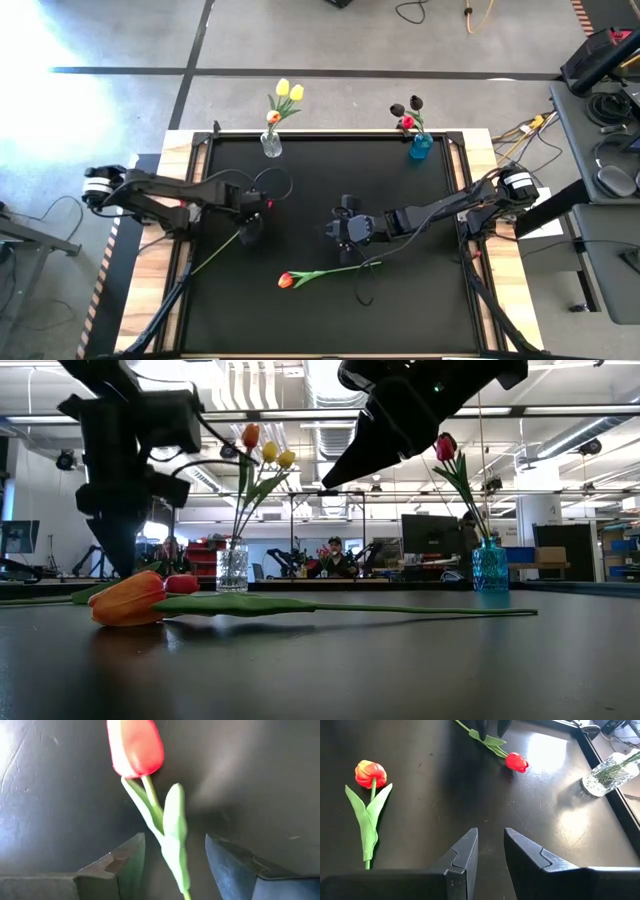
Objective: Sort flowers into vase by color
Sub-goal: Put the red flower into the blue vase
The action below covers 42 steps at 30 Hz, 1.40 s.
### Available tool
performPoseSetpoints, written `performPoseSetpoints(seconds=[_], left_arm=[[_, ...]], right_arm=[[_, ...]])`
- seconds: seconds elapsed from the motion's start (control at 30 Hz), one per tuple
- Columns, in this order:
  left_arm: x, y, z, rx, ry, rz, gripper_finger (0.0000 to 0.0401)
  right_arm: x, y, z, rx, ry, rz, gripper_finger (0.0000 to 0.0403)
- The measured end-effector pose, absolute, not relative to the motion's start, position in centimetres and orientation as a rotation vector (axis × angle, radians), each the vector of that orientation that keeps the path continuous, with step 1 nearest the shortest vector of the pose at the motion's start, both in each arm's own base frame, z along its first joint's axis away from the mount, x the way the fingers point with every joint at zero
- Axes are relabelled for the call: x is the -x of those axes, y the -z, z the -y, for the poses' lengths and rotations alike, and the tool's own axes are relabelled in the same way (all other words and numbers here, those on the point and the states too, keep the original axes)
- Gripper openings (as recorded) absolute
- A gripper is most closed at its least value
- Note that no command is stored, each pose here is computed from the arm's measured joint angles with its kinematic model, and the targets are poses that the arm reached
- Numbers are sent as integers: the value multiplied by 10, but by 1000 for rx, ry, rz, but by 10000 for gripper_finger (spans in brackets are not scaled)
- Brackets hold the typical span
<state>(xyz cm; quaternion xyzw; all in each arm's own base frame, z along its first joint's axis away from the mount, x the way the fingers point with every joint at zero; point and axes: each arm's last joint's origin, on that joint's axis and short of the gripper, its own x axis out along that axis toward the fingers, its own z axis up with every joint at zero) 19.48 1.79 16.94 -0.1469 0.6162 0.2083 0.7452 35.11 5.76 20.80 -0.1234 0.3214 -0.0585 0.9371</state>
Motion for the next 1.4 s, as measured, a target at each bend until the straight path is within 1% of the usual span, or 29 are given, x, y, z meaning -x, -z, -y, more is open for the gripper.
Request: performPoseSetpoints(seconds=[0.27,0.37,0.43,0.5,0.57,0.63,0.67,0.73,0.87,1.0,1.13,1.27,1.4], left_arm=[[-192,-145,-19,322,-447,-1458,174],[-194,-139,-19,318,-439,-1473,157],[-195,-137,-19,299,-413,-1485,136],[-197,-137,-18,274,-354,-1496,107],[-198,-139,-18,260,-306,-1493,69],[-197,-142,-17,254,-296,-1475,29],[-197,-145,-17,250,-293,-1460,15],[-195,-153,-18,247,-288,-1408,9],[-189,-175,-17,247,-273,-1279,9],[-184,-201,-17,241,-245,-1052,3],[-181,-231,-16,203,-197,-753,3],[-178,-259,-16,99,-145,-431,3],[-176,-275,-16,-4,-126,-169,2]], right_arm=[[-351,-209,-58,253,119,-655,89],[-351,-209,-58,252,119,-654,89],[-351,-209,-58,257,118,-655,89],[-351,-209,-58,274,112,-656,89],[-351,-209,-58,301,103,-654,89],[-351,-209,-58,321,96,-642,89],[-351,-208,-58,330,93,-634,89],[-351,-206,-57,347,89,-610,89],[-348,-199,-57,373,83,-561,89],[-345,-193,-56,390,81,-522,89],[-346,-196,-56,388,90,-422,89],[-349,-199,-54,358,88,-235,89],[-354,-203,-48,290,96,-96,89]])
